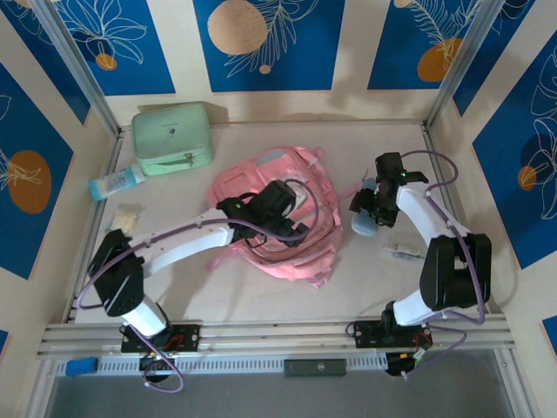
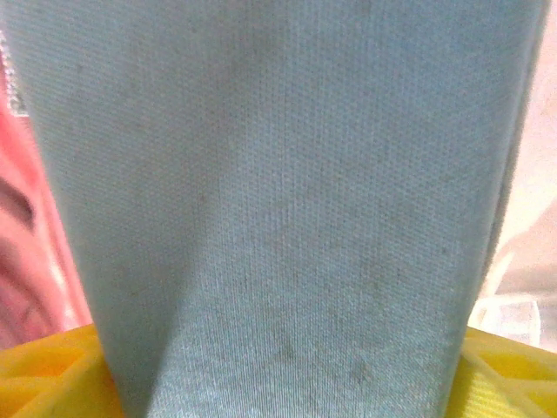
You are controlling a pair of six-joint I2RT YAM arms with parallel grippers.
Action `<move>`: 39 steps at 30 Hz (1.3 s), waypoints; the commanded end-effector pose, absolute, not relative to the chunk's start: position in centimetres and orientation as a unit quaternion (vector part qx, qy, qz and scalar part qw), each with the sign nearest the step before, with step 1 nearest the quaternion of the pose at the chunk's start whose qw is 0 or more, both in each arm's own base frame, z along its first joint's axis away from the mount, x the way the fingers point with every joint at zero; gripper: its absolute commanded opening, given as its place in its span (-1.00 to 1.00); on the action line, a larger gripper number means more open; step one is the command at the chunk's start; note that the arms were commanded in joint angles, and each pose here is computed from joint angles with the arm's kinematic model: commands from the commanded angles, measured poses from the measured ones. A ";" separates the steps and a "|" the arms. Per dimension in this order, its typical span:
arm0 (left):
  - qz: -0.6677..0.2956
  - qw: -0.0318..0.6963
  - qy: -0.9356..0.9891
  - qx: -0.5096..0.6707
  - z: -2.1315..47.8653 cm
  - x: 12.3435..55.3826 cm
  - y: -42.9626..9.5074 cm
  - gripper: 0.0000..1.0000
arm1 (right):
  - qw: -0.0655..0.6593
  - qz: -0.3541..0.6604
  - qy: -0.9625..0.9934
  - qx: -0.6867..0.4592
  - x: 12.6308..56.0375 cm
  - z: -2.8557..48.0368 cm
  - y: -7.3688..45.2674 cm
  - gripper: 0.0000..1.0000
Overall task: Pack the student bag
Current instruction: Pick up the pencil case from the middle-right of the table, then open the student bag at the center of the table.
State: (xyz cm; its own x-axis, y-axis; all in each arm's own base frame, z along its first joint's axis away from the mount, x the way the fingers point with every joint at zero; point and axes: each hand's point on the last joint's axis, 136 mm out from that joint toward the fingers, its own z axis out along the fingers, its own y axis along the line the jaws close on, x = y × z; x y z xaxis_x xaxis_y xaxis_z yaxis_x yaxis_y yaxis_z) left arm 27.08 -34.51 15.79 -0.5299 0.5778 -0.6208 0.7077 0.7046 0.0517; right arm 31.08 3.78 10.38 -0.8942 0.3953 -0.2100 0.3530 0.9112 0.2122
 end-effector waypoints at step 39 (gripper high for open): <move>-0.020 0.330 0.845 0.420 17.6 31.7 -37.5 -1.00 | 0.119 0.205 0.956 0.175 26.1 16.3 7.5 0.51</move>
State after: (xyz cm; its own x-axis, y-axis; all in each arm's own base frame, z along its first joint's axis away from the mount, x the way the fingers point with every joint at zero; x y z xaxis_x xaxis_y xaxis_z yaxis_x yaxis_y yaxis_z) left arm 30.99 -38.04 11.02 -0.4077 0.7862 -0.4644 0.7786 0.5651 0.2730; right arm 27.22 6.44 14.75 -0.9036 0.3916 -0.1737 0.3028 0.8707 0.3875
